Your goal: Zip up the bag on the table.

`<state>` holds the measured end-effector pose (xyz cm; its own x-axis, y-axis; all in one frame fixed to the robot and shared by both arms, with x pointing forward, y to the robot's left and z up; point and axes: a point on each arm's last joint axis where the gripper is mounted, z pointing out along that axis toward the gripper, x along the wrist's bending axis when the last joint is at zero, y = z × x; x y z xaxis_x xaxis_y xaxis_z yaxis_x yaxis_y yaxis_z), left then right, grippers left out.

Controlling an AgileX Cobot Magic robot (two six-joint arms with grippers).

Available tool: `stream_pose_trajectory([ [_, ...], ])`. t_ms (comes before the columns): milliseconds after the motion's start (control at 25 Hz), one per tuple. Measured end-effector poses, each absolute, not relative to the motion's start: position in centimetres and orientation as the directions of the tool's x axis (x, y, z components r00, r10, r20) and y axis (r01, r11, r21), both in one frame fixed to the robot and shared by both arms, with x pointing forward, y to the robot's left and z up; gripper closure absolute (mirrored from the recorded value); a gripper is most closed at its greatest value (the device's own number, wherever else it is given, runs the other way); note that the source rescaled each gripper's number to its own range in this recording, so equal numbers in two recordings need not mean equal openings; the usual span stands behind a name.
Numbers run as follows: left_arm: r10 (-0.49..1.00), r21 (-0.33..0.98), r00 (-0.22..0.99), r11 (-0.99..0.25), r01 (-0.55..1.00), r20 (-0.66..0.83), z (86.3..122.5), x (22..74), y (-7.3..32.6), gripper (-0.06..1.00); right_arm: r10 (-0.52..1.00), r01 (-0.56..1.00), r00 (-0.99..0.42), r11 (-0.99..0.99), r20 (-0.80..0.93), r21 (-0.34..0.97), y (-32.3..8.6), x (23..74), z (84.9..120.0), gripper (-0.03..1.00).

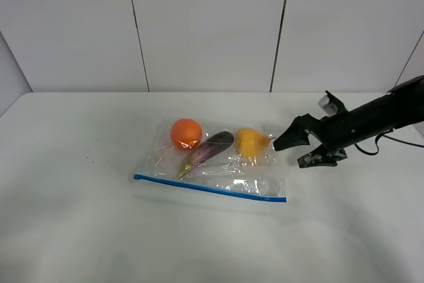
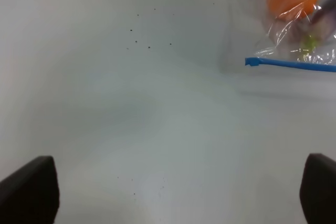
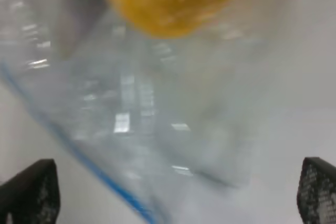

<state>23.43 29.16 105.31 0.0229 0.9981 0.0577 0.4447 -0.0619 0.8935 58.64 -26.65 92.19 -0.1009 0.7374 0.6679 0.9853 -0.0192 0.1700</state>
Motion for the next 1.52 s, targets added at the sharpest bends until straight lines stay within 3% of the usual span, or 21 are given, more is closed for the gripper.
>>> stream_pose_trajectory([
  [200, 0.998, 0.894, 0.023, -0.062, 0.445, 0.058, 105.3, 23.4, 29.2, -0.05, 0.928, 0.968, -0.104, 0.012, 0.357, 0.250, -29.3, 58.3, 95.7, -0.03],
  [360, 0.998, 0.893, 0.023, -0.062, 0.445, 0.058, 105.3, 23.4, 29.2, -0.05, 0.982, 0.959, -0.094, 0.045, 0.165, 0.279, -30.9, 57.6, 97.6, -0.03],
  [960, 0.998, 0.893, 0.023, -0.062, 0.445, 0.058, 105.3, 23.4, 29.2, -0.05, 0.978, 0.928, -0.169, 0.116, 0.123, 0.355, -28.8, 55.4, 101.9, -0.03],
  [1520, 0.998, 0.893, 0.023, -0.062, 0.445, 0.058, 105.3, 23.4, 29.2, -0.05, 0.981, 0.801, -0.185, 0.114, 0.062, 0.588, -28.7, 43.9, 106.9, -0.03],
])
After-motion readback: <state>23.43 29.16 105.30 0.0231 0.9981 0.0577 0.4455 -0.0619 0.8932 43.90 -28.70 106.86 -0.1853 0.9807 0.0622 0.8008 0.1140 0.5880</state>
